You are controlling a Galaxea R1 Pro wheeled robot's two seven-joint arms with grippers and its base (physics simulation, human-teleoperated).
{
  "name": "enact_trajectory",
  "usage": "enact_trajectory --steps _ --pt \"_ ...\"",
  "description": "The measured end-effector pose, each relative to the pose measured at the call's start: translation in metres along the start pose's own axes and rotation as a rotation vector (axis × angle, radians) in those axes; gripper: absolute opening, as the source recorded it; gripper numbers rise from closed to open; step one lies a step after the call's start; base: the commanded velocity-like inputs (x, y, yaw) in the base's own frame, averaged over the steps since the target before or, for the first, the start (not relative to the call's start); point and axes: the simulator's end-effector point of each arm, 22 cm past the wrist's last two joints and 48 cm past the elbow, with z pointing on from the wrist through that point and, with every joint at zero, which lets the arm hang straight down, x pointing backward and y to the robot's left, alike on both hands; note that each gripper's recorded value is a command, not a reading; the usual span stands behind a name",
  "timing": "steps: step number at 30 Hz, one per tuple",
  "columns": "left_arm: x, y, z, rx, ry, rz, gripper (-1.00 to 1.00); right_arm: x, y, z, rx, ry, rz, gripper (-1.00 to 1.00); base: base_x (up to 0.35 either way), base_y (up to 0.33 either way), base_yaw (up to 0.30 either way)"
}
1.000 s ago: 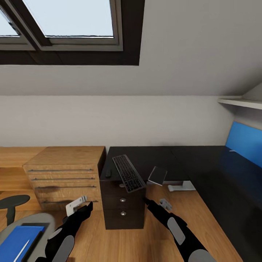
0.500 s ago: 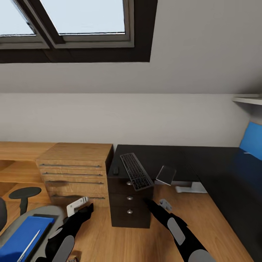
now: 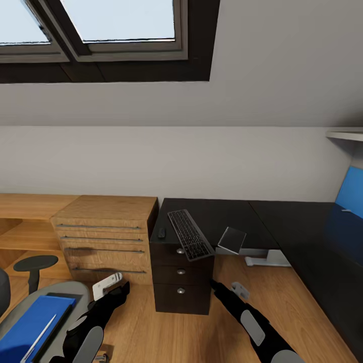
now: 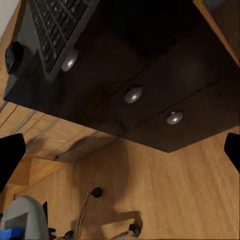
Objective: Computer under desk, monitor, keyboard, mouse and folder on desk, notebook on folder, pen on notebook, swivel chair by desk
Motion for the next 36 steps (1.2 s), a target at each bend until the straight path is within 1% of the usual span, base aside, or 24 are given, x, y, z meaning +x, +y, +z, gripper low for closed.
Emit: enact_trajectory --steps 1,2,3,5,7,9,12,15,24,30,32,36 --pt "0.001 0.001 0.001 0.000 0.000 0.000 1.00 0.001 0.000 0.000 -0.019 -0.002 0.014 1.00 0.000 0.000 0.000" --pt "0.002 0.001 0.001 0.000 -0.001 0.001 1.00 0.003 0.009 -0.001 -0.082 -0.003 0.051 1.00 0.000 0.000 0.000" --pt "0.004 0.001 0.002 0.001 -0.001 0.001 1.00 0.007 0.012 -0.002 -0.117 0.001 0.070 1.00 0.000 0.000 0.000" --pt "0.009 0.003 0.003 0.000 0.003 0.001 1.00 0.015 0.013 -0.004 -0.162 0.013 0.101 1.00 0.000 0.000 0.000" --pt "0.013 0.005 0.004 0.000 0.004 0.002 1.00 0.022 0.011 -0.004 -0.176 0.034 0.128 1.00 0.000 0.000 0.000" --pt "0.015 0.006 0.005 0.000 0.004 0.001 1.00 0.031 0.010 -0.004 -0.191 0.073 0.181 1.00 0.000 0.000 0.000" --pt "0.019 0.007 0.007 0.001 0.003 0.001 1.00 0.035 0.008 -0.004 -0.202 0.088 0.217 1.00 0.000 0.000 0.000" --pt "0.023 0.009 0.010 0.001 0.003 0.001 1.00 0.035 0.007 -0.002 -0.212 0.088 0.231 1.00 0.000 0.000 0.000" --pt "0.036 0.013 0.017 0.002 0.005 0.001 1.00 0.042 -0.005 0.004 -0.212 0.084 0.232 1.00 0.000 0.000 0.000" --pt "0.040 0.010 0.017 0.011 0.014 0.009 1.00 0.041 -0.005 0.004 -0.213 0.080 0.233 1.00 0.000 0.000 0.000" --pt "0.047 0.003 0.015 0.025 0.025 0.022 1.00 0.042 -0.004 0.005 -0.211 0.080 0.239 1.00 0.261 0.000 0.000" --pt "0.048 0.002 0.015 0.026 0.027 0.024 1.00 0.040 -0.001 0.005 -0.216 0.071 0.247 1.00 0.299 0.000 0.000"
